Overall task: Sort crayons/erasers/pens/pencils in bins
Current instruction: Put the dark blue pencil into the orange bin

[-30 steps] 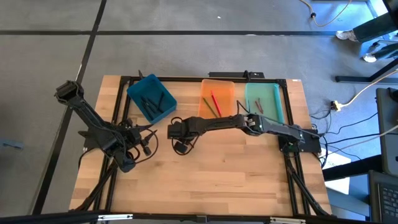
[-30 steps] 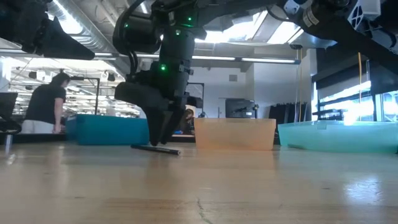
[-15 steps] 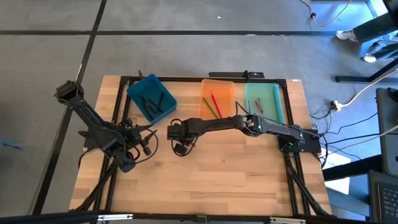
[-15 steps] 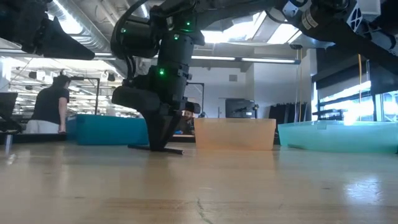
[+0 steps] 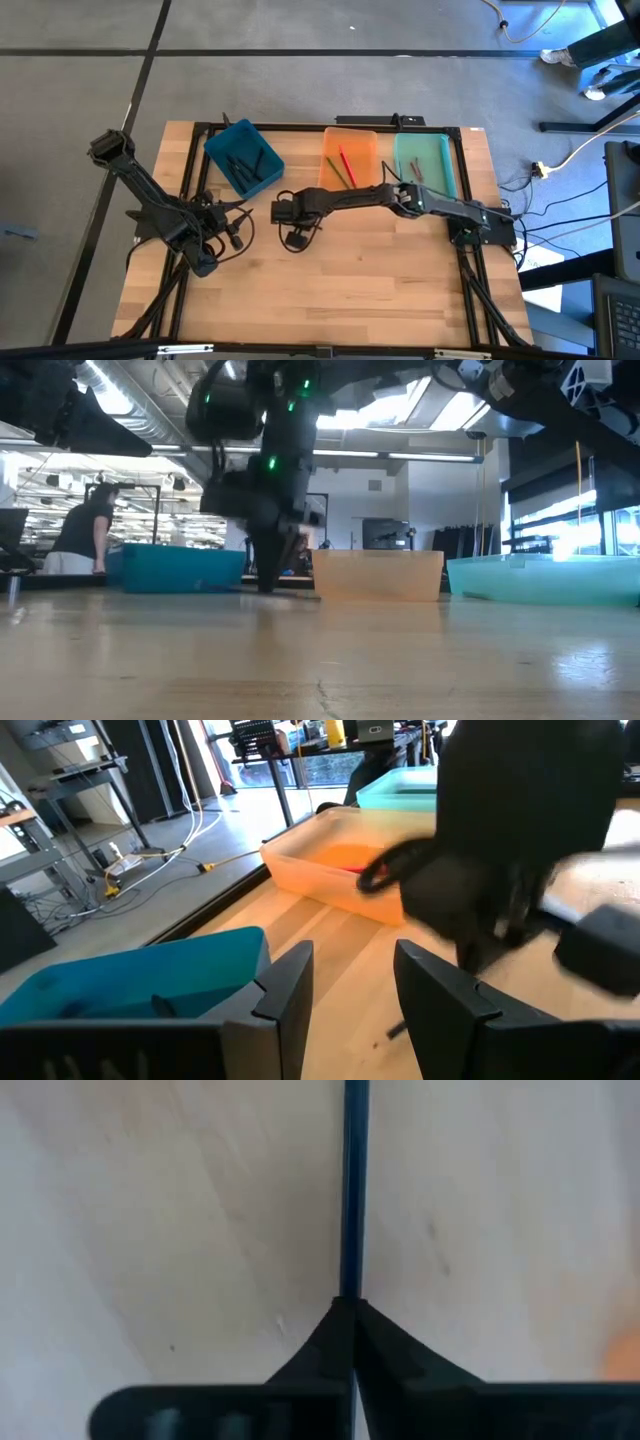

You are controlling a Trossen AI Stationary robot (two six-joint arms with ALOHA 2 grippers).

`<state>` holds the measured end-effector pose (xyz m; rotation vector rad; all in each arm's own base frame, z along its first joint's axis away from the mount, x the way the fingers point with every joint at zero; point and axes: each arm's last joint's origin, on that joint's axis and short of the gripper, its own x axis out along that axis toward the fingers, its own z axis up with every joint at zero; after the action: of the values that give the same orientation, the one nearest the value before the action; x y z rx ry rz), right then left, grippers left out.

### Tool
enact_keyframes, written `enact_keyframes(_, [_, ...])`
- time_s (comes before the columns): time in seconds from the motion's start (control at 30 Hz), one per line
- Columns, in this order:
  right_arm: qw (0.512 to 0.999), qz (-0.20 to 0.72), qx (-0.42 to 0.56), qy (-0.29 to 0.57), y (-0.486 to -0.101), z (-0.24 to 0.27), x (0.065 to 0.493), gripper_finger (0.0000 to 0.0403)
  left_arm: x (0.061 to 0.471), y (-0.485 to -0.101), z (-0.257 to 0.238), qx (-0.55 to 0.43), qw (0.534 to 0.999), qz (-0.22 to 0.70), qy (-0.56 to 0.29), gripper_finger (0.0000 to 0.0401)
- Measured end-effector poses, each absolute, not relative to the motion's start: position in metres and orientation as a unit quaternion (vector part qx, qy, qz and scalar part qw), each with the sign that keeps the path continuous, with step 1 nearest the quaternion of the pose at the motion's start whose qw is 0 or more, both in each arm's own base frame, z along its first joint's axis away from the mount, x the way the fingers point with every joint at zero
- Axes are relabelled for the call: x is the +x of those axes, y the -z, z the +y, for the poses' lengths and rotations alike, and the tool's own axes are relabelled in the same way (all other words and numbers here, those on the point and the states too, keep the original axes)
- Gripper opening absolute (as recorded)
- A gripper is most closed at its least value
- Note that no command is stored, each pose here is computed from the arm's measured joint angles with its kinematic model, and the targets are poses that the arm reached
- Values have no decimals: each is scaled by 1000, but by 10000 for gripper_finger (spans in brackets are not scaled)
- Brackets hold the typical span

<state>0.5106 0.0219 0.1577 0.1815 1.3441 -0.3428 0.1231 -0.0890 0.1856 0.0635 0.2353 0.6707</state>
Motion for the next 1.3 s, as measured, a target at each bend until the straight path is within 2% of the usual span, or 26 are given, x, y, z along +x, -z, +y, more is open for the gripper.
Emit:
enact_keyframes(0.13, [774,604,88,171,-209,12,495,6,123,-186,-89,31,937,117,-328,135])
enact_keyframes(0.3, [762,594,56,250,-254,-6,469,7,123,-185,-89,29,937,122,-325,135])
enact_keyframes(0.47, [769,553,108,303,-297,-20,448,8,123,-185,-89,29,937,120,-326,135])
enact_keyframes(0.57, [765,560,107,300,-284,-20,454,28,123,-185,-89,29,937,120,-326,135])
enact_keyframes(0.87, [781,575,88,227,-235,36,483,75,124,-185,-90,23,938,121,-324,135])
enact_keyframes(0.97, [789,575,81,203,-215,59,492,81,124,-185,-90,22,938,121,-324,135])
enact_keyframes(1.07, [771,606,76,182,-187,73,495,84,124,-185,-90,20,938,120,-324,135])
enact_keyframes(1.3, [746,643,78,158,-157,78,497,84,125,-186,-90,17,938,117,-326,135])
